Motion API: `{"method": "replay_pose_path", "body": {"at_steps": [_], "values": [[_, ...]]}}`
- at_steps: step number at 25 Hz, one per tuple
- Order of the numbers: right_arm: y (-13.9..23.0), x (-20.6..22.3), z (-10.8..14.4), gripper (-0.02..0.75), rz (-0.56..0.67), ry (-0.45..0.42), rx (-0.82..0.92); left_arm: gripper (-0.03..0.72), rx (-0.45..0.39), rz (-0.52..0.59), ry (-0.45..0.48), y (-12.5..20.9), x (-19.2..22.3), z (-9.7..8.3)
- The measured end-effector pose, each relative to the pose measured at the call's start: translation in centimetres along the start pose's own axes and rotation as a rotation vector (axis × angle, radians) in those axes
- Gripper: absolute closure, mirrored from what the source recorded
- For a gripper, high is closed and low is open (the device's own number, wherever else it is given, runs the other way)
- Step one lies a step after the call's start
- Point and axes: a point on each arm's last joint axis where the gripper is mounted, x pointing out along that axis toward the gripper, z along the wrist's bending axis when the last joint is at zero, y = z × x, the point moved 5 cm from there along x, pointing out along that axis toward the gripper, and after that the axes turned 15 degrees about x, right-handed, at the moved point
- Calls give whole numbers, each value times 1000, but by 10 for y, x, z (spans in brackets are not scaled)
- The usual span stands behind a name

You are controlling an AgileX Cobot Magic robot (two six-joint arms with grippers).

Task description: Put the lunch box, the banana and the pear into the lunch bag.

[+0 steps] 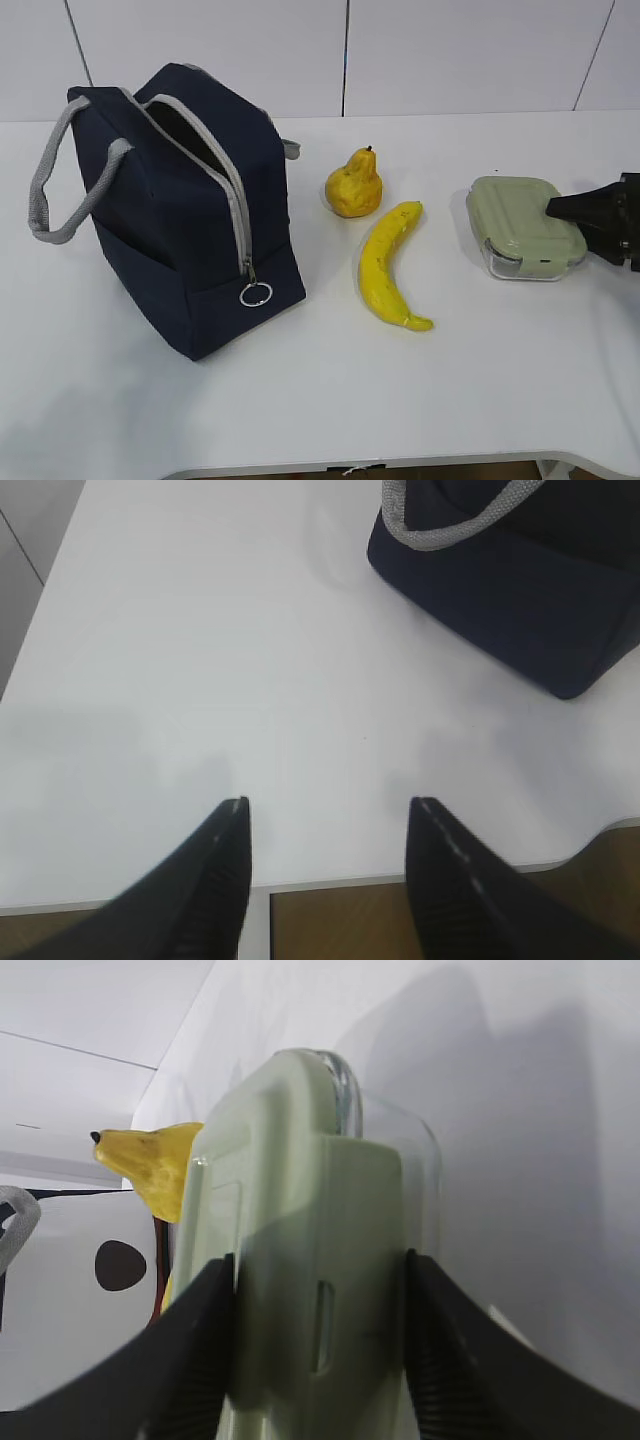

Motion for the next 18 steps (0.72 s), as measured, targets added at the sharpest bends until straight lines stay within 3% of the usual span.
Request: {"method": "replay_pose_path", "body": {"at_steps": [6,18], "values": [[-1,-1,0,348,-2,14,15,328,-1,13,3,-3,1,1],[-6,-11,25,348,-18,31,-1,329,-2,68,13,-53,0,14]]}}
